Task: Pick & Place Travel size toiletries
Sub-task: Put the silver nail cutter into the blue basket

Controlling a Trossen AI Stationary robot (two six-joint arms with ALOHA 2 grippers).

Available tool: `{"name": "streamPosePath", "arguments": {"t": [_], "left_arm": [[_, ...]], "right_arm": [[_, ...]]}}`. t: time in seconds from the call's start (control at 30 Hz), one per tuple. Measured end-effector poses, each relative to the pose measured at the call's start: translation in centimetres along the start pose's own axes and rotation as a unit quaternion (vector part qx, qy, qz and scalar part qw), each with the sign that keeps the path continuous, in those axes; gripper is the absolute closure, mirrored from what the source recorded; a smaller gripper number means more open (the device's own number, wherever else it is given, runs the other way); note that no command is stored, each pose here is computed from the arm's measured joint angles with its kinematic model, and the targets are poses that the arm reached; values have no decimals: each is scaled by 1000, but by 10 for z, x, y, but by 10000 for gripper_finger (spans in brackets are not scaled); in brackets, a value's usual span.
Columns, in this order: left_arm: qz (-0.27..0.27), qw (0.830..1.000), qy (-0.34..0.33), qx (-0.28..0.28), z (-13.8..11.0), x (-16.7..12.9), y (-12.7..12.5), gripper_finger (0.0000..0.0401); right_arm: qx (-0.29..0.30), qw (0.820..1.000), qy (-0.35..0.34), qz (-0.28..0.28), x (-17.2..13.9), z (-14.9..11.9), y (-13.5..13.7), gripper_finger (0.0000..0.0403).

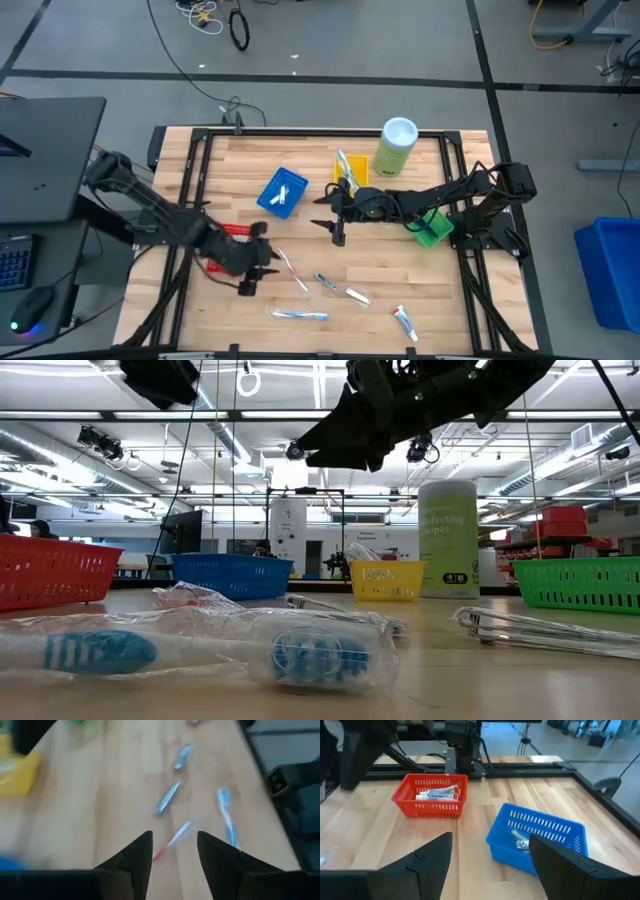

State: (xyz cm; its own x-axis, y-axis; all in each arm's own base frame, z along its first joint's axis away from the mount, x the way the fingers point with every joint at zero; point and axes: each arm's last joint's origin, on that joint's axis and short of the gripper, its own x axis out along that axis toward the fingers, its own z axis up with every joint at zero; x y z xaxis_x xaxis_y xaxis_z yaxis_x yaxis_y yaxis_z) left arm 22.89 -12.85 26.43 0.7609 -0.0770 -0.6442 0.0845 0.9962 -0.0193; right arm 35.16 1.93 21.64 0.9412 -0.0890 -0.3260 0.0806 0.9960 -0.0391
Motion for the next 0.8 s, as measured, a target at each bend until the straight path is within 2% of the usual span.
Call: {"name": "streamPosePath", "arguments": {"t": [0.13, 0.3, 0.4, 0.47, 0.6, 0.8], "left_arm": [[-52, 998, -37, 3, -7, 27, 25, 239], [-108, 991, -72, -19, -13, 52, 53, 239], [-100, 993, -52, -24, -19, 66, 63, 239], [-96, 995, -41, -4, -22, 73, 68, 239], [-78, 996, -31, 27, -27, 87, 76, 239], [-31, 998, -59, 12, -23, 94, 84, 239]], "right_arm": [[12, 1000, 21, 1, 0, -4, 1, 133], [50, 995, 89, 6, -3, -17, 10, 142], [70, 989, 134, 3, -8, -27, 23, 149], [74, 986, 147, 2, -12, -30, 36, 154], [81, 985, 152, 32, -20, -35, 71, 161], [95, 984, 148, 36, -15, -68, 122, 154]]}}
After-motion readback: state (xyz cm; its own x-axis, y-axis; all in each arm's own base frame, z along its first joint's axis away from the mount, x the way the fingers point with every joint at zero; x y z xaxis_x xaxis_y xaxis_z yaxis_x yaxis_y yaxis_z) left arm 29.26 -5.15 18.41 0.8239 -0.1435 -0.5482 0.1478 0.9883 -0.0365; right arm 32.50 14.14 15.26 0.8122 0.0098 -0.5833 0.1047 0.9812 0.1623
